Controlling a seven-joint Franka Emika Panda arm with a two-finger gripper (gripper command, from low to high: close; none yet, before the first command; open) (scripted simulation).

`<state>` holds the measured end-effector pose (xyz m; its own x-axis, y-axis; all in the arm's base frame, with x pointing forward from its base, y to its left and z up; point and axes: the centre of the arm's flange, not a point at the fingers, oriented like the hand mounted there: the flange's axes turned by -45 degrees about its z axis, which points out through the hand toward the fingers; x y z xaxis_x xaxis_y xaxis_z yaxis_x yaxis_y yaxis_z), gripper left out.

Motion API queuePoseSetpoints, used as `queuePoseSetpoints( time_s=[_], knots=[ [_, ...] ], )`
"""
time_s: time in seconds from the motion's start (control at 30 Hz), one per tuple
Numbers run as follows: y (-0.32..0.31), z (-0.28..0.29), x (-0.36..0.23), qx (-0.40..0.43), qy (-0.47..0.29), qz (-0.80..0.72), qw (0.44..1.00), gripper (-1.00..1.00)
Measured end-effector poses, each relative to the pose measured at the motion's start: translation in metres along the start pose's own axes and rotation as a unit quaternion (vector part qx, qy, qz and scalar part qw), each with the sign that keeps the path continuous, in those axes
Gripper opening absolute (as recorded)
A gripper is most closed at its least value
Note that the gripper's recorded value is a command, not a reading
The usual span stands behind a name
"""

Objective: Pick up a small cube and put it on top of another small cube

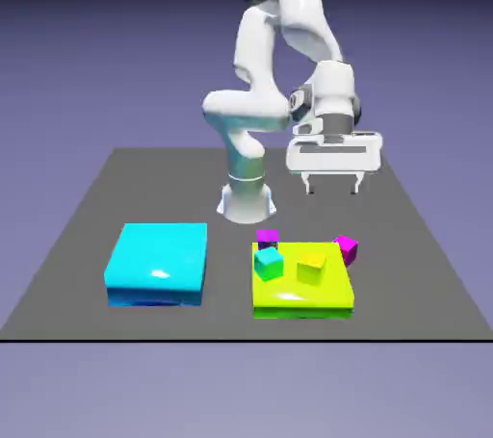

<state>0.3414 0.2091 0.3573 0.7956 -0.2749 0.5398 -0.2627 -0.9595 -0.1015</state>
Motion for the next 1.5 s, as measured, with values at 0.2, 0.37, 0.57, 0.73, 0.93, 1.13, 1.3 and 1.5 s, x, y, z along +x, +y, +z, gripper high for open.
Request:
queuePoseSetpoints(
  time_s=[0.2, 0.37, 0.57, 0.73, 0.93, 1.13, 1.3, 1.5],
  knots=[
    [-0.022, 0.017, -0.052, -0.028, -0.023, 0.041, 0.999, 0.0],
    [-0.034, 0.032, -0.098, -0.056, -0.039, 0.075, 0.995, 0.0],
    [-0.039, 0.047, -0.156, -0.094, -0.053, 0.116, 0.987, 0.0],
    [-0.037, 0.058, -0.205, -0.129, -0.06, 0.149, 0.979, 0.0],
    [-0.033, 0.072, -0.231, -0.145, -0.059, 0.164, 0.974, 0.0],
    [-0.027, 0.101, -0.238, -0.144, -0.056, 0.164, 0.974, 0.0],
    [-0.019, 0.126, -0.248, -0.146, -0.062, 0.165, 0.974, 0.0],
    [-0.024, 0.112, -0.242, -0.144, -0.058, 0.164, 0.974, -1.0]
  ],
)
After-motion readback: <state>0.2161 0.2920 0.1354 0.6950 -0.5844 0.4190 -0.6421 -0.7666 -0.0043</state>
